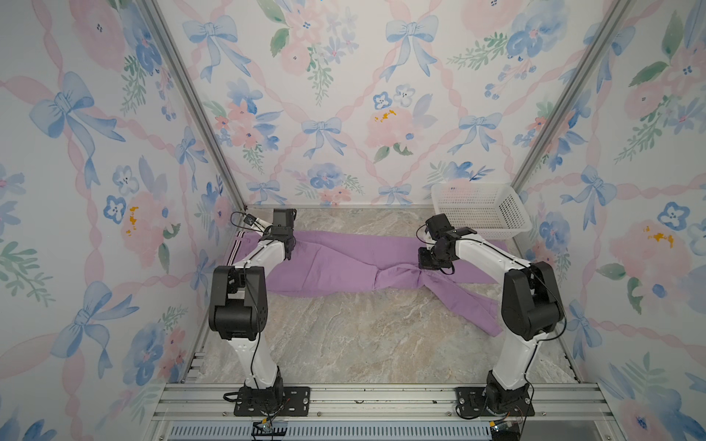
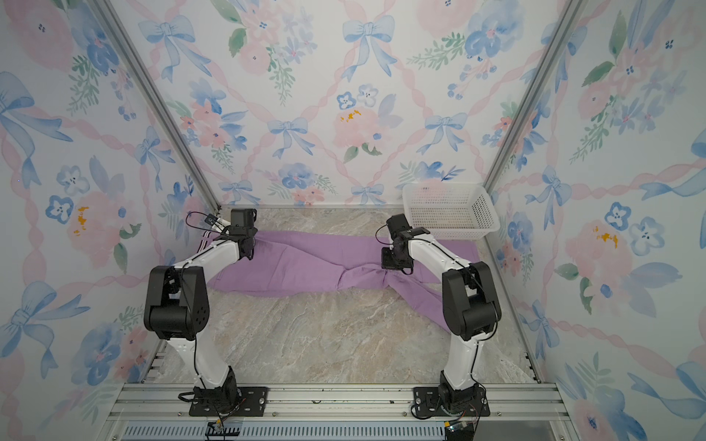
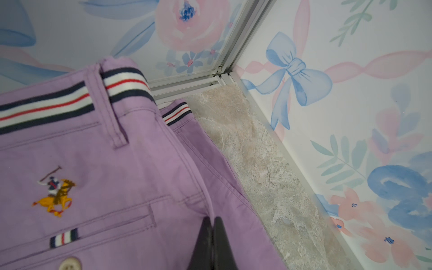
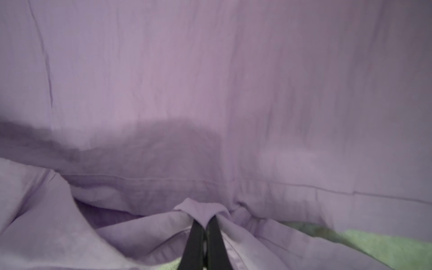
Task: Roll up the long pants
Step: Fold the long pant at the center of the board.
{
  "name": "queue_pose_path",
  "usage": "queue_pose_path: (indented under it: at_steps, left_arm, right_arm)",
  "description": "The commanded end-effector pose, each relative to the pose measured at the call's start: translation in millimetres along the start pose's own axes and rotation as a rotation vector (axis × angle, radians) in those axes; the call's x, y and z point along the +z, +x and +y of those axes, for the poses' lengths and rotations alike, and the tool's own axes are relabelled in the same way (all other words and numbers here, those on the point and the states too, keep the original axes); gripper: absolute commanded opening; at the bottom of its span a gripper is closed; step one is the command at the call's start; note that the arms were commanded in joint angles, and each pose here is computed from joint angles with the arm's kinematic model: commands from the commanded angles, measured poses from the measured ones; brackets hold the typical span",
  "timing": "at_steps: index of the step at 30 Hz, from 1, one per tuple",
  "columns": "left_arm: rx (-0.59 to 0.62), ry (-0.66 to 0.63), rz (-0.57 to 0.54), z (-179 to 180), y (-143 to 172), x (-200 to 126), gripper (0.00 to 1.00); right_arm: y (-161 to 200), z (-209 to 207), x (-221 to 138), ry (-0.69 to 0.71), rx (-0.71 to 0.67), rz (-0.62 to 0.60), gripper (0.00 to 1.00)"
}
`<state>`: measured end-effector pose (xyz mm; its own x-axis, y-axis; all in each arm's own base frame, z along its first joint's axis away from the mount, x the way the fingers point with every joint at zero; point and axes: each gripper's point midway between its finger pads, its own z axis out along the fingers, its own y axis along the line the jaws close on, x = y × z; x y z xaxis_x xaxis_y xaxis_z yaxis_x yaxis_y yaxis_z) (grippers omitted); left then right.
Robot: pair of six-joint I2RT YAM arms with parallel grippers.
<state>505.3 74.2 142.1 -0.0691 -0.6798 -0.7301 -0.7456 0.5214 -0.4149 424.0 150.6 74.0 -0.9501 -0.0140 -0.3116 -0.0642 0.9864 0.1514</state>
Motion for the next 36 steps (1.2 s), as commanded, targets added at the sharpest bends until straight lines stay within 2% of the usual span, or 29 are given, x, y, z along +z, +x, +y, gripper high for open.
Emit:
queue_pose_path:
  at_steps: [1,12,22,29,36]
  left_arm:
    - [0.027,-0.007,-0.036,-9,-7,7,0.00]
    - [0.045,-0.050,-0.109,-11,-24,15,0.00]
    - [0.105,-0.106,-0.107,-13,-4,57,0.00]
    - [0.112,-0.154,-0.152,-5,-10,60,0.00]
    - [0.094,-0.178,-0.188,1,-24,58,0.00]
  right_arm:
    - [-27,8,10,-0.047,-0.044,-0.013,0.00]
    - [-62,5,25,-0.066,-0.042,-0.032,0.00]
    - [-72,-5,52,-0.070,-0.041,-0.020,0.00]
    - [-76,-8,61,-0.069,-0.046,-0.029,0.00]
    - [-81,-9,53,-0.067,-0.051,-0.066,0.00]
